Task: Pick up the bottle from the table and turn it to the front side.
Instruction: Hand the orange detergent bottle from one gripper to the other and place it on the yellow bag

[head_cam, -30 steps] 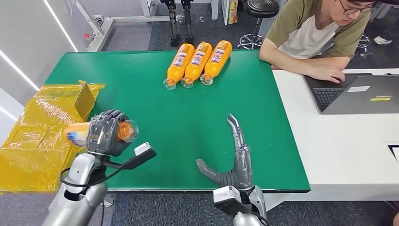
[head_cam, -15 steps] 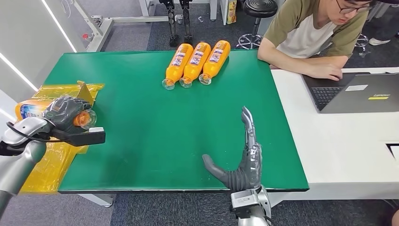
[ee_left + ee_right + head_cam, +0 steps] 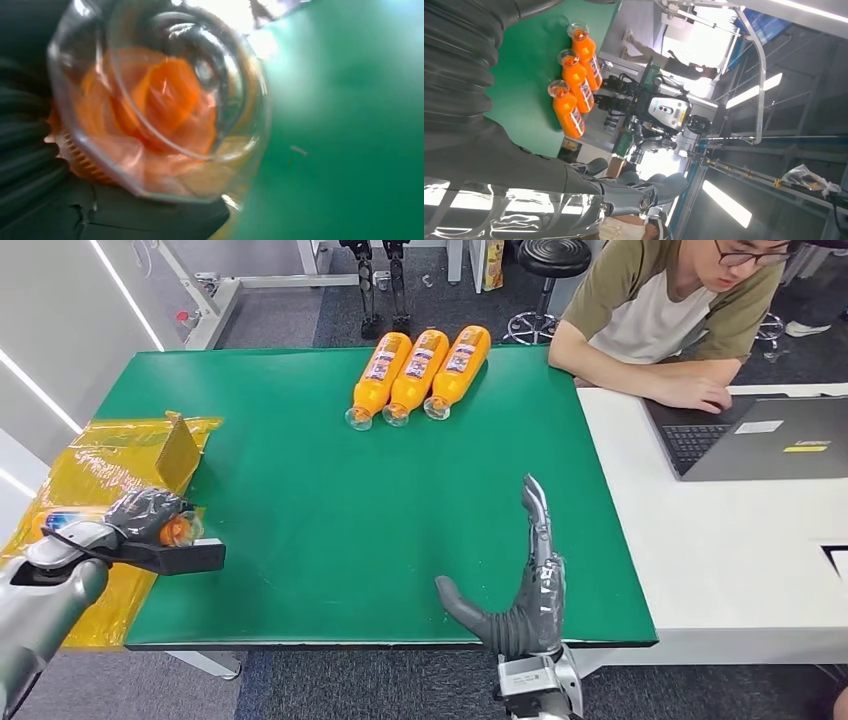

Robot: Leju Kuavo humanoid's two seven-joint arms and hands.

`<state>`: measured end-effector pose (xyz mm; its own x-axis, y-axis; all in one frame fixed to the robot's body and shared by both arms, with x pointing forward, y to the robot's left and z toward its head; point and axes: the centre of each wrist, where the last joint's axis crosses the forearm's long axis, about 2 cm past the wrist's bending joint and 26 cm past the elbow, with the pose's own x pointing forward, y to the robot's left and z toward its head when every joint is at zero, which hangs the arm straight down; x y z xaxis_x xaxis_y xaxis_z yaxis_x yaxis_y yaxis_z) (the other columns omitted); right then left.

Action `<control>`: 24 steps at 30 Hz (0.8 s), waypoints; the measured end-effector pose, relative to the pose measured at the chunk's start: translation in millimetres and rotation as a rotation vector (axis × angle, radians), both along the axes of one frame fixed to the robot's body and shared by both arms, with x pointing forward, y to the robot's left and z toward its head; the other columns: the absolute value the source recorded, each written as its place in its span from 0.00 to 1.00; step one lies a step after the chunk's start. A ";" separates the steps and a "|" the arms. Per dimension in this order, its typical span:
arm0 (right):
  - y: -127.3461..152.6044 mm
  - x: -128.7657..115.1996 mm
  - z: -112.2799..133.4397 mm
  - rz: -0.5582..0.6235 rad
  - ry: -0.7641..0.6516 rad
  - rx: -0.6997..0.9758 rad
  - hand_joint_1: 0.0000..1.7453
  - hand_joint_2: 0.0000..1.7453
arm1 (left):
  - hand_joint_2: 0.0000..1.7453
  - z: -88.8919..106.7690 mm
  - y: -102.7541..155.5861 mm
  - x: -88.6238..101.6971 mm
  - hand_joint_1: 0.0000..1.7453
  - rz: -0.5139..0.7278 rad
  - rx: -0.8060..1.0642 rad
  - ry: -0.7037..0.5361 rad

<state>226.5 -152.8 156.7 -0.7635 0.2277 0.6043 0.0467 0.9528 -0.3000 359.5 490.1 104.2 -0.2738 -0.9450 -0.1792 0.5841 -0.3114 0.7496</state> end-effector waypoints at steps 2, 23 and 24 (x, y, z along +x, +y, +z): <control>-0.6 0.4 -0.3 0.002 0.003 0.001 0.00 1.00 | 1.00 -10.0 -14.4 0.2 1.00 -0.029 0.012 0.025; -0.6 -1.2 -10.0 0.032 0.057 -0.006 0.00 1.00 | 1.00 -25.9 -100.0 21.7 0.00 -0.098 0.072 -0.048; -0.7 -1.6 -11.0 0.031 0.060 -0.007 0.00 1.00 | 1.00 -27.3 -99.5 20.6 0.00 -0.077 0.083 -0.032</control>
<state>224.8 -153.4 145.7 -0.7324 0.2093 0.6479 -0.0011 0.9512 -0.3085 380.1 390.6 76.9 -0.3378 -0.9030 -0.2654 0.5320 -0.4158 0.7376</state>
